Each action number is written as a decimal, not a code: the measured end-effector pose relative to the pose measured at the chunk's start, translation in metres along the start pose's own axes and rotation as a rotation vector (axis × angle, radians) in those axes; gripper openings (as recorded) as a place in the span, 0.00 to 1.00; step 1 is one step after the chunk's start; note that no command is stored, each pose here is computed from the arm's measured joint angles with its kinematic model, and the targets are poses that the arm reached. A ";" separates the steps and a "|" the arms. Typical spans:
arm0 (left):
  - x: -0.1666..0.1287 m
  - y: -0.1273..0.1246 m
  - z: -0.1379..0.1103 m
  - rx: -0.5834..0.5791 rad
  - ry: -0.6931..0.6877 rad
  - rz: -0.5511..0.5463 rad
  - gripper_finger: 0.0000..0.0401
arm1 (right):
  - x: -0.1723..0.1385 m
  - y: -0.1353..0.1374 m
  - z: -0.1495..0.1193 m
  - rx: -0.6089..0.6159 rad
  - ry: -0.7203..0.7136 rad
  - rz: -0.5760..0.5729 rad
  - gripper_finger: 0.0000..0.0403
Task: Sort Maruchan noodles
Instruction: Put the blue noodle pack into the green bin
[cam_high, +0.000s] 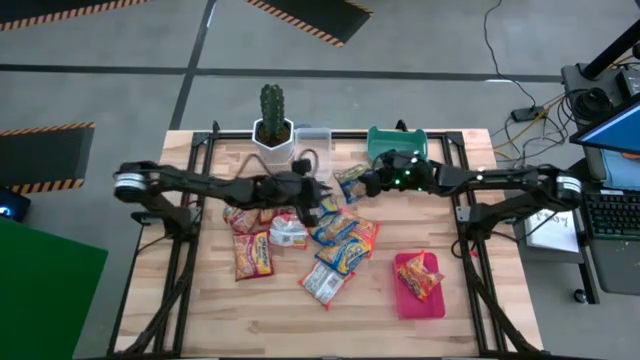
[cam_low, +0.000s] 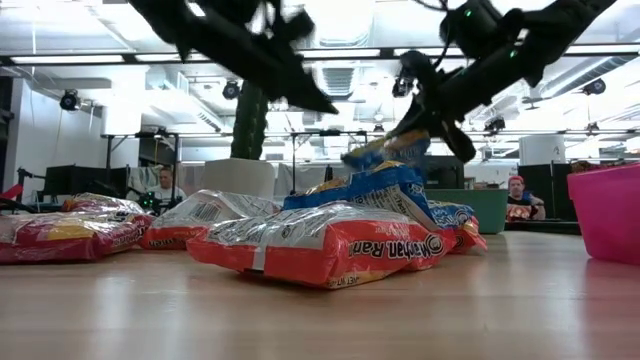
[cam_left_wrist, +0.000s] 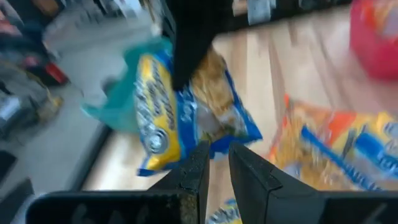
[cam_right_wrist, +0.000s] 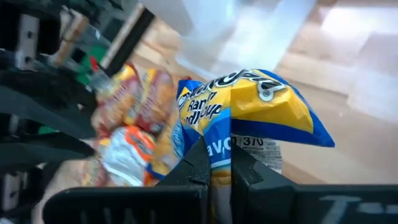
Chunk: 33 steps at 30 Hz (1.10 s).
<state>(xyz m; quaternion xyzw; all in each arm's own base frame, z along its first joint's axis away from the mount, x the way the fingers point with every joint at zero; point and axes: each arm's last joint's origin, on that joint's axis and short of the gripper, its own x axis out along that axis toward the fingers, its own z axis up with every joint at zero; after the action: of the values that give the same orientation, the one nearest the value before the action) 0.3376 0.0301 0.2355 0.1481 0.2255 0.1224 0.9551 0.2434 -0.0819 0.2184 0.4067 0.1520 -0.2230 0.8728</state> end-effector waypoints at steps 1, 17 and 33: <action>-0.009 0.004 0.005 0.005 -0.027 0.008 0.11 | -0.004 0.002 0.002 0.005 -0.010 0.010 0.02; -0.106 0.028 0.003 0.013 -0.233 0.074 0.11 | -0.020 0.063 0.057 -0.056 -0.041 -0.218 0.02; -0.135 0.028 -0.022 -0.066 -0.360 0.104 0.11 | -0.021 0.032 0.126 0.023 0.251 -0.853 0.02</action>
<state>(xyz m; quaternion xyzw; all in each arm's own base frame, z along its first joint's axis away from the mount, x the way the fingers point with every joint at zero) 0.2055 0.0207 0.2795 0.1476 0.0391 0.1503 0.9768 0.2527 -0.1562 0.3266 0.3411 0.4086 -0.5138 0.6728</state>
